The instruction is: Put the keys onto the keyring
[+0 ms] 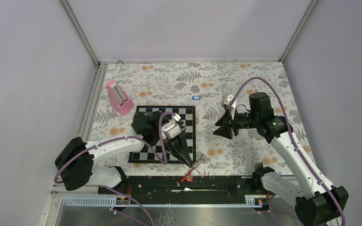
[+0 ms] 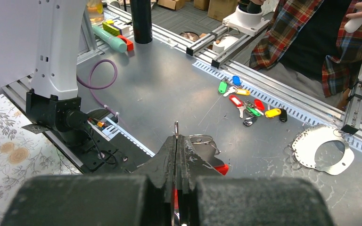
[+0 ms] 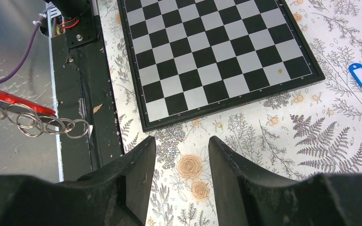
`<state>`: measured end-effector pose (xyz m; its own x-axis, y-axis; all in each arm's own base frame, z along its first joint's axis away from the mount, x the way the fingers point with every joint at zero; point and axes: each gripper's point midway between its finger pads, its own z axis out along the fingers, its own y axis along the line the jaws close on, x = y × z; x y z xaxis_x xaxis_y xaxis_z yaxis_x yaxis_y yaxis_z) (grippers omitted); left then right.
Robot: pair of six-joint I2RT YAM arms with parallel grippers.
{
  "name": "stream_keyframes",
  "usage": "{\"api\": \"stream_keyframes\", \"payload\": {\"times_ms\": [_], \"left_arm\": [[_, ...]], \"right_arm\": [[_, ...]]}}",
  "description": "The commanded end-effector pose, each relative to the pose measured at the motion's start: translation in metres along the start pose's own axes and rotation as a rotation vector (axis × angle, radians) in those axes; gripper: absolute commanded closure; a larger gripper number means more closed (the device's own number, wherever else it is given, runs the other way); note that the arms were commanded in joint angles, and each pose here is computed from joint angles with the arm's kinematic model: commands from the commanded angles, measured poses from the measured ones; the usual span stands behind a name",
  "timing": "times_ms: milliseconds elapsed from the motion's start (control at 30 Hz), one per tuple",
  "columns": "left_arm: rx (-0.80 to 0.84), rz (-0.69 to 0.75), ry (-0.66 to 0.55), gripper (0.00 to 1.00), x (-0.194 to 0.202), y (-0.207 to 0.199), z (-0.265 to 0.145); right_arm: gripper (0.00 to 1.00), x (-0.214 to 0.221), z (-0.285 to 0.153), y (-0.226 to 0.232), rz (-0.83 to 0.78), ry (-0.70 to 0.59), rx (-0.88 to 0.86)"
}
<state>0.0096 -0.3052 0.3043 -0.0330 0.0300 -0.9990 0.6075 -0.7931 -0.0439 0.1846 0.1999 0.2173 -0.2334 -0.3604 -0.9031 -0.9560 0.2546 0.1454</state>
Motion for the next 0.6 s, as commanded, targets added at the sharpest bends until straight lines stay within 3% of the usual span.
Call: {"api": "stream_keyframes", "payload": {"times_ms": [0,267,567], "left_arm": [[0.032,0.127,0.04,1.0,-0.014,-0.008,-0.003],[-0.202,0.078,-0.083,1.0,-0.025,0.045,-0.032],[-0.417,0.009,-0.111,1.0,-0.002,0.095,-0.061]], "right_arm": [[0.48,-0.011,-0.002,0.003,-0.015,-0.029,-0.018],[0.46,-0.052,-0.016,0.029,-0.048,-0.106,-0.126],[0.46,-0.065,-0.016,0.033,-0.049,-0.11,-0.15]]}}
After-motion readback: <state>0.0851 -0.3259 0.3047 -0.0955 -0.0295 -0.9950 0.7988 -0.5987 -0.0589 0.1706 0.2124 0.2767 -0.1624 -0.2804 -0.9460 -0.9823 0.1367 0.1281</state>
